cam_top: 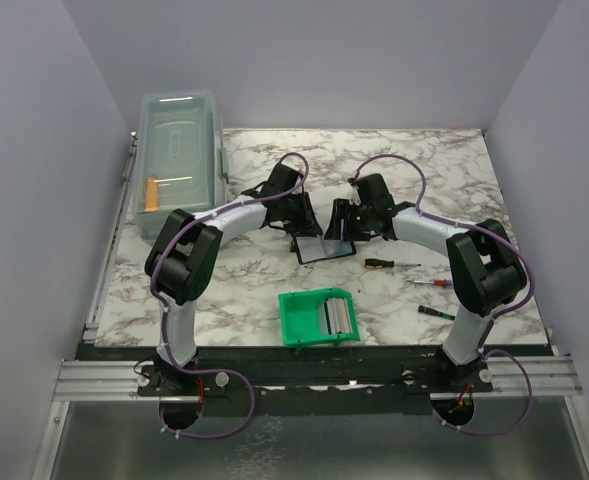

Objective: Put the credit cards into the card holder
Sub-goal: Open the card holder at the center of the board.

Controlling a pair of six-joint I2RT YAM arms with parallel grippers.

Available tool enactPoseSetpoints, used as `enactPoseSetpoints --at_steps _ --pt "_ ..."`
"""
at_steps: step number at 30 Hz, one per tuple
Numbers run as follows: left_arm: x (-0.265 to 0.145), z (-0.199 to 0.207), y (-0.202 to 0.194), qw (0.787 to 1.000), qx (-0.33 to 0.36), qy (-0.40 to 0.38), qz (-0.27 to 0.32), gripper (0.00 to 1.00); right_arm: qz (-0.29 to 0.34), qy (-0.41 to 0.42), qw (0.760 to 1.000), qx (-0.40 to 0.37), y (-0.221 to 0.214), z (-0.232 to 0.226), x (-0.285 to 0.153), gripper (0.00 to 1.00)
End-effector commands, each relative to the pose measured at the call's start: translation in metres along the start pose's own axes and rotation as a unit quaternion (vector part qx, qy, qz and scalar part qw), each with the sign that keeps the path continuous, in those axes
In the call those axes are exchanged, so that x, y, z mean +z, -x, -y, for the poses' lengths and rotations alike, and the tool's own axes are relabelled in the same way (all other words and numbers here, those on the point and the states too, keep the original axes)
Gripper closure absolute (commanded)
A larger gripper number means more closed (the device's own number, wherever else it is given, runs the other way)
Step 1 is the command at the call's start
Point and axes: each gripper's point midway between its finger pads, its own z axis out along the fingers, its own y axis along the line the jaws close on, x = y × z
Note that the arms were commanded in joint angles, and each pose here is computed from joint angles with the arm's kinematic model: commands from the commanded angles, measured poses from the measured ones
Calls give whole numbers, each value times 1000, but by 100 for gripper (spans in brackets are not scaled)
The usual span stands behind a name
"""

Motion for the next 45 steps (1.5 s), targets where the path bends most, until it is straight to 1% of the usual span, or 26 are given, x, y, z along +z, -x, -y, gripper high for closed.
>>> enactPoseSetpoints --at_steps 1,4,9,12,16,18,20,27,28,29,32,34,36,39,45 --pt "15 1 -6 1000 -5 -4 -18 74 2 22 1000 5 -1 -5 -3 36" --pt "23 -7 -10 1000 -10 4 -25 77 -4 48 999 10 -4 -14 -2 37" --pt "28 -23 -15 999 -11 27 -25 78 -7 98 995 15 -4 -32 -5 38" --pt "25 -24 -15 999 -12 31 -21 79 -9 117 993 20 -3 -39 -6 38" --pt "10 -22 -9 1000 -6 31 -2 79 -8 146 989 25 0 -50 -8 38" --pt "0 -22 -5 1000 -11 26 3 78 -17 159 987 28 -2 -54 -7 38" --pt "-10 -24 -2 1000 -19 22 8 78 -15 181 983 23 1 -62 -5 37" --pt "-51 -40 1 998 -38 34 37 78 -37 240 970 31 -3 -80 -5 37" --pt "-55 -39 3 998 -36 34 42 78 -37 229 972 32 -3 -77 -4 37" --pt "-58 -39 5 998 -32 36 46 78 -23 204 978 33 2 -70 -3 37" --pt "-60 -31 8 999 -19 23 40 78 17 145 989 24 15 -52 -11 33" --pt "-53 -24 3 1000 -18 4 18 79 5 116 993 23 14 -43 -15 32" --pt "-46 -20 1 1000 -14 2 10 80 1 93 995 19 15 -34 -15 33" --pt "-40 -30 3 999 -18 23 16 81 0 78 997 27 12 -21 -16 32" --pt "-33 -52 -2 998 -24 61 20 81 -15 75 997 31 0 -14 -9 32"
